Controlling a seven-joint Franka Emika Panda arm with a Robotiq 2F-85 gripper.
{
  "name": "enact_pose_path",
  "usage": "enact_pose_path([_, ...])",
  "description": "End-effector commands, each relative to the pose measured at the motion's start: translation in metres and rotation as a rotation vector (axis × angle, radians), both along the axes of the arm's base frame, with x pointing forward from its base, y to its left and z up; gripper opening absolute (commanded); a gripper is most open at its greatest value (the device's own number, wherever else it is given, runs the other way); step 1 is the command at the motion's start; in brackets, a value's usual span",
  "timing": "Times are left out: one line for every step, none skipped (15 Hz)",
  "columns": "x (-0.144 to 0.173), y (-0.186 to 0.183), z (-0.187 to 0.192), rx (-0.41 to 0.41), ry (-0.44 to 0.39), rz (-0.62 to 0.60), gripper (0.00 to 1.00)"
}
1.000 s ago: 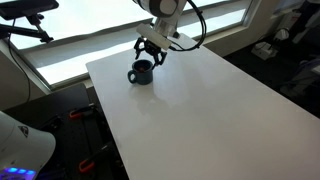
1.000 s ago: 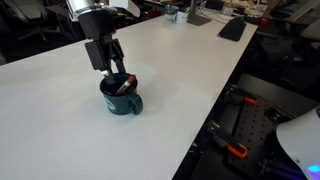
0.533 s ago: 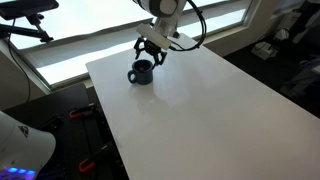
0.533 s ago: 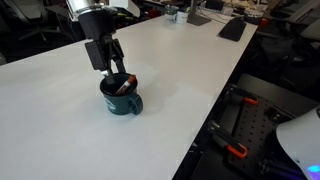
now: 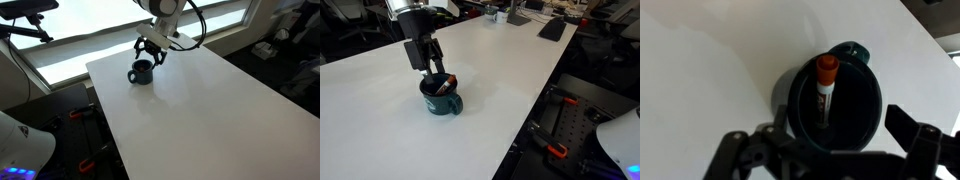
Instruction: Take the marker out of the mug and place it to the right of the mug
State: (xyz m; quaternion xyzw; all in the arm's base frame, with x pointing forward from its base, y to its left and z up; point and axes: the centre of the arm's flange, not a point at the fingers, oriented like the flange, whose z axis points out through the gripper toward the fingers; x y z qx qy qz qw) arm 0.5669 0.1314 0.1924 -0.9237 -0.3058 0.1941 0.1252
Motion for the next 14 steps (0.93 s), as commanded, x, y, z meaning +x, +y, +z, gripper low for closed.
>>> enact_pose_path([-0.0014,0.0041,0.0245,0.033,-0.046,0.005,1.0])
enact_pose_path([-0.0018,0.0055,0.0283,0.037,-0.055,0.006,1.0])
enact_pose_path([-0.0018,0.0069,0.0313,0.041,-0.06,0.006,1.0])
enact_pose_path([-0.0022,0.0081,0.0333,0.04,-0.063,0.007,1.0])
enact_pose_path([-0.002,0.0091,0.0341,0.038,-0.064,0.008,1.0])
enact_pose_path([-0.002,0.0097,0.0333,0.034,-0.063,0.01,1.0])
enact_pose_path([-0.0031,0.009,0.031,0.02,-0.049,0.011,1.0])
enact_pose_path([0.0042,0.0102,0.026,0.02,-0.047,0.007,1.0])
enact_pose_path([0.0037,0.0101,0.0255,0.02,-0.045,0.008,1.0])
enact_pose_path([0.0034,0.0101,0.0251,0.019,-0.044,0.008,1.0])
enact_pose_path([0.0033,0.0101,0.025,0.019,-0.044,0.008,1.0])
enact_pose_path([0.0033,0.0101,0.025,0.019,-0.044,0.008,1.0])
enact_pose_path([0.0032,0.01,0.025,0.019,-0.044,0.008,1.0])
enact_pose_path([0.0032,0.01,0.025,0.019,-0.044,0.008,1.0])
